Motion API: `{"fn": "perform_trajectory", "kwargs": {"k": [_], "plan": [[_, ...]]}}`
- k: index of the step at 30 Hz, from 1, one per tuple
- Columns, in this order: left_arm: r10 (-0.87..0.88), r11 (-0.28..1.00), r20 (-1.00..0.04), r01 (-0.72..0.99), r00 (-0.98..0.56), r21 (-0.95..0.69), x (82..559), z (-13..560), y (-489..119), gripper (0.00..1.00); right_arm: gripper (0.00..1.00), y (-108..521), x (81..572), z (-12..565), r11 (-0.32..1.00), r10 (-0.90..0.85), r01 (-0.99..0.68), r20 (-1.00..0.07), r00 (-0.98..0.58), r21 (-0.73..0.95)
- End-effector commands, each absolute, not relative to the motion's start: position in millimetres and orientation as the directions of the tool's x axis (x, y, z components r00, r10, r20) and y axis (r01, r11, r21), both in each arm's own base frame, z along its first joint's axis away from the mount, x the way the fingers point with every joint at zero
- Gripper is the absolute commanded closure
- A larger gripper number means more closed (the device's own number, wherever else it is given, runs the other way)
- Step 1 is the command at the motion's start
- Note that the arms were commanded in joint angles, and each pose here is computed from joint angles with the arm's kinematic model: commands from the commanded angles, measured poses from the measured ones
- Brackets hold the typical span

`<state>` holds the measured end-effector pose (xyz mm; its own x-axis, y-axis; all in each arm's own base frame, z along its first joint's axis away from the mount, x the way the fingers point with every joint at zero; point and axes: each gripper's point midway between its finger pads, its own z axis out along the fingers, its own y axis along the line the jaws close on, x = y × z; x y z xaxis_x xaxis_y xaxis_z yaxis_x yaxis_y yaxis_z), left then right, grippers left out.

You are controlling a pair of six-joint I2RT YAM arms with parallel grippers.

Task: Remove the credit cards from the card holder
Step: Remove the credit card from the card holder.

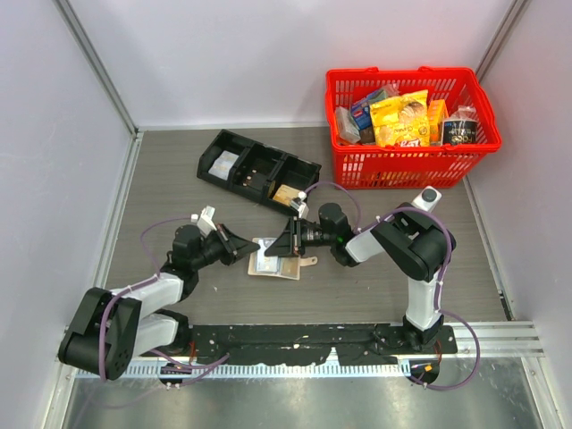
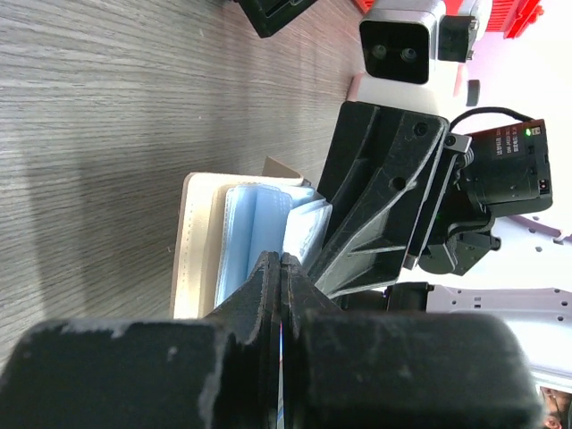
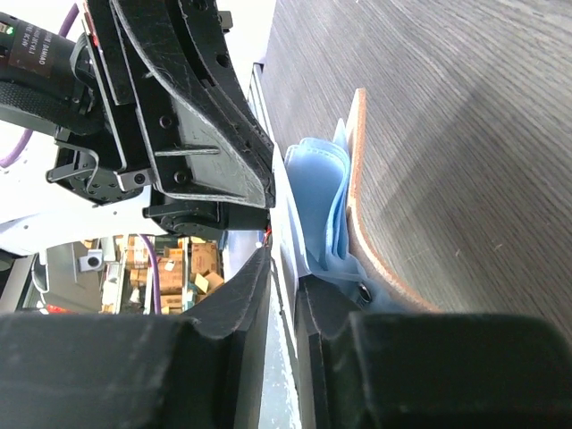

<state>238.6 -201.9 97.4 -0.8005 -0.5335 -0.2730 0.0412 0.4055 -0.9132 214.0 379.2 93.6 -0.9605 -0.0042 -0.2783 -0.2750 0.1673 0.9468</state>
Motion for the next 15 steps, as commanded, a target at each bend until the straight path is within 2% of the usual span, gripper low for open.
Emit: {"fn": "perform_trajectory", "kwargs": {"k": [1, 13, 15], "plan": [[-0.541, 0.384, -0.318, 0.108, -0.778, -0.917, 240.7, 112.4, -202.4, 1.0, 0.78, 383.9, 213.4, 120.2, 0.074, 0.006, -0.335, -0.337, -0.942, 0.939], [-0.561, 0.48, -0.322, 0.017, -0.763, -0.877, 241.1, 82.7, -188.9, 1.0, 0.93, 363.9, 213.6, 136.5, 0.019, 0.062, -0.325, -0.325, -0.944, 0.946], [-0.56, 0.493, -0.325, 0.009, -0.762, -0.87, 241.2, 79.3, -187.1, 1.0, 0.93, 361.1, 213.7, 137.4, 0.02, 0.066, -0.327, -0.328, -0.942, 0.945]]}}
